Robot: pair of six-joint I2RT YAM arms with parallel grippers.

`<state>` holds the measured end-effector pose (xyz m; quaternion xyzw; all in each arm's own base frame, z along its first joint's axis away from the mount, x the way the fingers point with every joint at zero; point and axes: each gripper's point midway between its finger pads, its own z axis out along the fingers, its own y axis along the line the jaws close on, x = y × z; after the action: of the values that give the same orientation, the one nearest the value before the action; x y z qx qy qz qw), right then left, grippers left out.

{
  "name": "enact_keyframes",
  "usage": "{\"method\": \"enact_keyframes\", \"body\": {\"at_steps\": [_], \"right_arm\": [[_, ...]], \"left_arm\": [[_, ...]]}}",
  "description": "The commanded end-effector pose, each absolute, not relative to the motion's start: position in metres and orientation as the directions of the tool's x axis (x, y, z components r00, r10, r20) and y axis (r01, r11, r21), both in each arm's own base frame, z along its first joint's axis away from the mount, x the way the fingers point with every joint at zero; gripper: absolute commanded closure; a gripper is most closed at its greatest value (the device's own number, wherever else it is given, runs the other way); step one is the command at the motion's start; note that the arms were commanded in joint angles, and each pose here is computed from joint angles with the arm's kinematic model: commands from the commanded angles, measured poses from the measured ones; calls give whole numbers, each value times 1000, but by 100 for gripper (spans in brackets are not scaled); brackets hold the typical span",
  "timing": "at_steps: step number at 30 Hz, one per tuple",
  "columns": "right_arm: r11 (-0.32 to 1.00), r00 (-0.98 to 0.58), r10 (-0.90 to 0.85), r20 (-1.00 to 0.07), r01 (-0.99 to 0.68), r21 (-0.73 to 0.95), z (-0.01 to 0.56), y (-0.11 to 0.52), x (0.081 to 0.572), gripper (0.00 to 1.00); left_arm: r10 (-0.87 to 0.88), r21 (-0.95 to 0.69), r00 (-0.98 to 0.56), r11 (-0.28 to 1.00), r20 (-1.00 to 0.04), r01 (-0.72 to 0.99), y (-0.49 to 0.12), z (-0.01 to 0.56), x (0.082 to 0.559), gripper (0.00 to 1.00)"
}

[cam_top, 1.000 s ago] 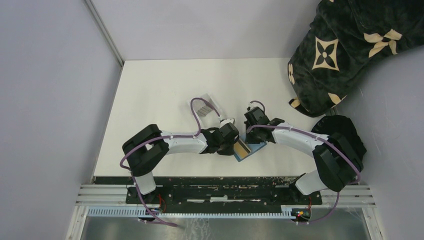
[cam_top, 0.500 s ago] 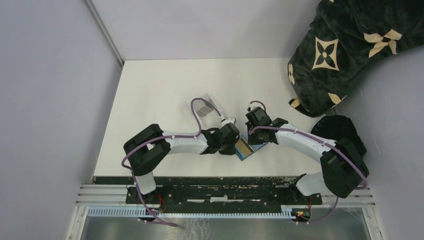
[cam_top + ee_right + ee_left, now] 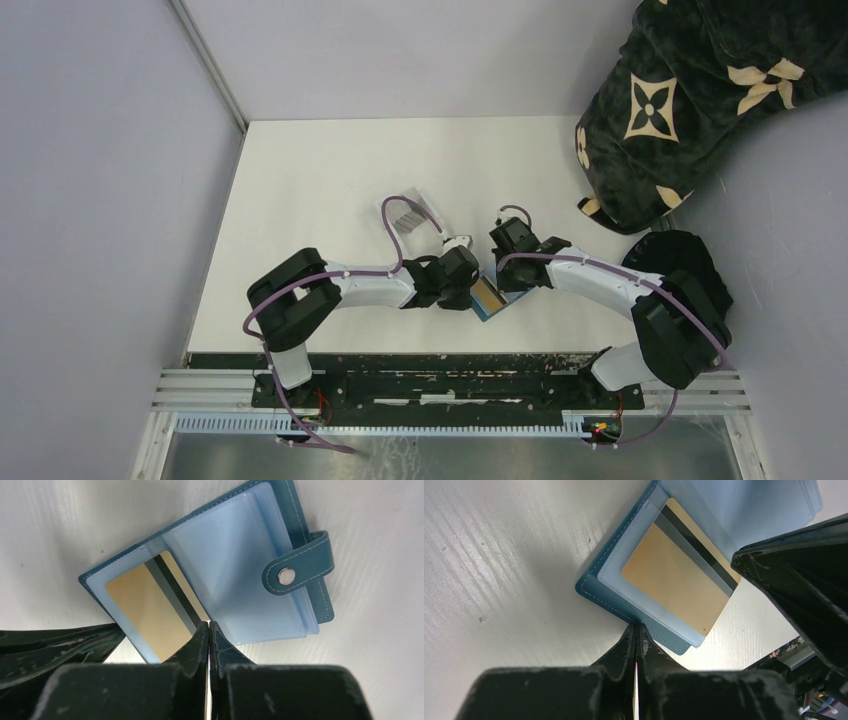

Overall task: Put the credit cards into the card holder
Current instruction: Insert the credit card into the card holder.

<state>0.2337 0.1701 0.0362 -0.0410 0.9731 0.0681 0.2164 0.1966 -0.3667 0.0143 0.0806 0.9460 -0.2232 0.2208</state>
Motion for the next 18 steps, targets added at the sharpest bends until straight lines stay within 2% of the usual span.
{"method": "enact_keyframes", "body": {"at_steps": [1,18], "right_arm": [[990,-902,-34,-430,-89,107,28,169,237,99],[989,-905,8,-426,-55,136,26,170,233,99]], "left_arm": [[163,-210,-919,945,-359,250,-318,-33,172,97],[169,-210,-919,944,-356,255,-312,-36,169,97]]}}
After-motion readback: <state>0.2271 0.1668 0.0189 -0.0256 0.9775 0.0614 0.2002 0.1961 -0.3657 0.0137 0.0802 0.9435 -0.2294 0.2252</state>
